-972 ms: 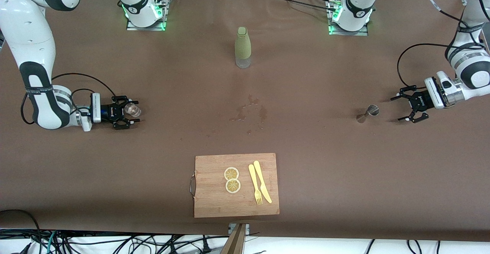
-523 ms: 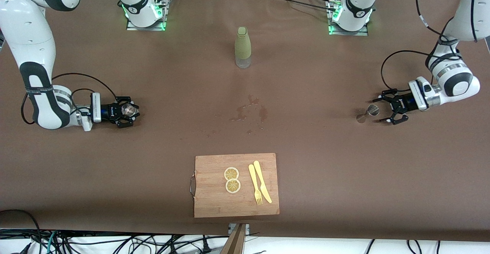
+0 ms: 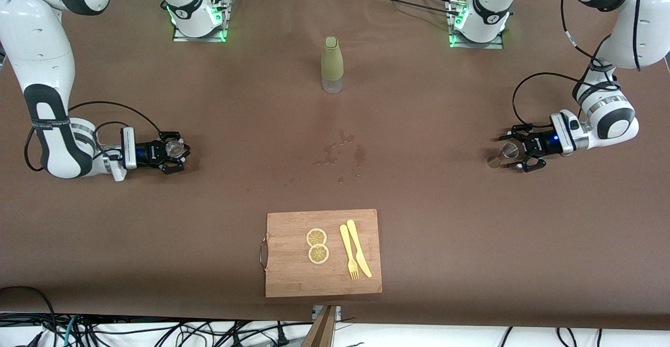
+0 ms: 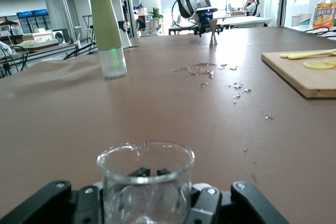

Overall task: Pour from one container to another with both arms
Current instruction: 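Lift the glass cup with the right gripper while the left gripper lifts the jigger, then bring the glass cup and the jigger together above the table center, then tilt the glass cup with the right gripper, pouring into the jigger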

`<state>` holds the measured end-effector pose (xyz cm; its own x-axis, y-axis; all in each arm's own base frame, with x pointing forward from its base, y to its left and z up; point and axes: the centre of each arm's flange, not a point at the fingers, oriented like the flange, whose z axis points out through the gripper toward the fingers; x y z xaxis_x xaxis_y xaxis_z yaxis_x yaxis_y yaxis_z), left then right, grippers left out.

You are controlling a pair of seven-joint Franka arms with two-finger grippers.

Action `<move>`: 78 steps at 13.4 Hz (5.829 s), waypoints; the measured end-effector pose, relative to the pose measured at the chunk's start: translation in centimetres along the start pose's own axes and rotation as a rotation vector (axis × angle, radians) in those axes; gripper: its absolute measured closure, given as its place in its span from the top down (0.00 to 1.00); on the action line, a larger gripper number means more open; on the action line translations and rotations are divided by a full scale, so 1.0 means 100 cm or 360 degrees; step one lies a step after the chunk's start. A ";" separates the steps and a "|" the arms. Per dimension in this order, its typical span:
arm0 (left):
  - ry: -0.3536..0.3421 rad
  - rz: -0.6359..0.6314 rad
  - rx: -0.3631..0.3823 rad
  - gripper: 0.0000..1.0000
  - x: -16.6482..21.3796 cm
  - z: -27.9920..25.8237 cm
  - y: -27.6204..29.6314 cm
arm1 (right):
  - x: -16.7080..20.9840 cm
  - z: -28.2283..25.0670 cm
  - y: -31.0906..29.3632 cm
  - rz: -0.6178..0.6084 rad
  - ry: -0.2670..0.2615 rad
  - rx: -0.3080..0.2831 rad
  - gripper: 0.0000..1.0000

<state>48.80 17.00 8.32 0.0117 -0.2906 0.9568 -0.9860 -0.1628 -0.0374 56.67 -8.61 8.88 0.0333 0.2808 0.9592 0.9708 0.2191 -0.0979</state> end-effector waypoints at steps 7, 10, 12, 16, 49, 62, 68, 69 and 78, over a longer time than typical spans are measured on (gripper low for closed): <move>0.0038 0.0011 0.0066 0.93 -0.005 0.003 -0.004 | 0.074 0.036 0.067 0.0084 0.0148 0.0009 0.14; 0.0042 0.0019 0.0048 0.85 -0.003 0.009 -0.006 | 0.118 0.065 0.103 0.0116 0.0128 0.0021 0.14; 0.0043 0.0024 0.0036 0.81 -0.002 0.013 -0.006 | 0.138 0.090 0.121 0.0108 0.0104 0.0014 0.14; 0.0044 0.0028 0.0025 0.74 -0.001 0.017 -0.007 | 0.147 0.111 0.128 0.0104 0.0113 0.0017 0.14; 0.0229 0.0024 -0.0300 0.21 0.145 0.306 -0.042 | 0.272 0.149 0.176 0.0182 -0.0043 -0.0118 0.14; 0.0182 -0.0280 0.0174 0.21 0.175 0.487 0.031 | 0.328 0.299 0.166 0.0046 -0.0348 -0.0318 0.14; 0.0119 -0.0312 0.0268 0.21 0.191 0.516 0.046 | 0.346 0.315 0.122 0.0035 -0.0492 -0.0421 0.14; 0.0119 -0.0310 0.0270 0.21 0.190 0.516 0.045 | 0.343 0.319 0.121 0.0036 -0.0508 -0.0432 0.14; 0.0152 -0.0140 0.0311 0.21 0.202 0.520 0.039 | 0.327 0.345 0.111 -0.0054 -0.0669 -0.0580 0.14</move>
<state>53.83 -38.51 12.48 0.0710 -0.1784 0.9814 -0.9308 -0.3656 0.0008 60.30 35.22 30.02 -0.0247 0.6442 0.7644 0.9915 -0.0819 0.1010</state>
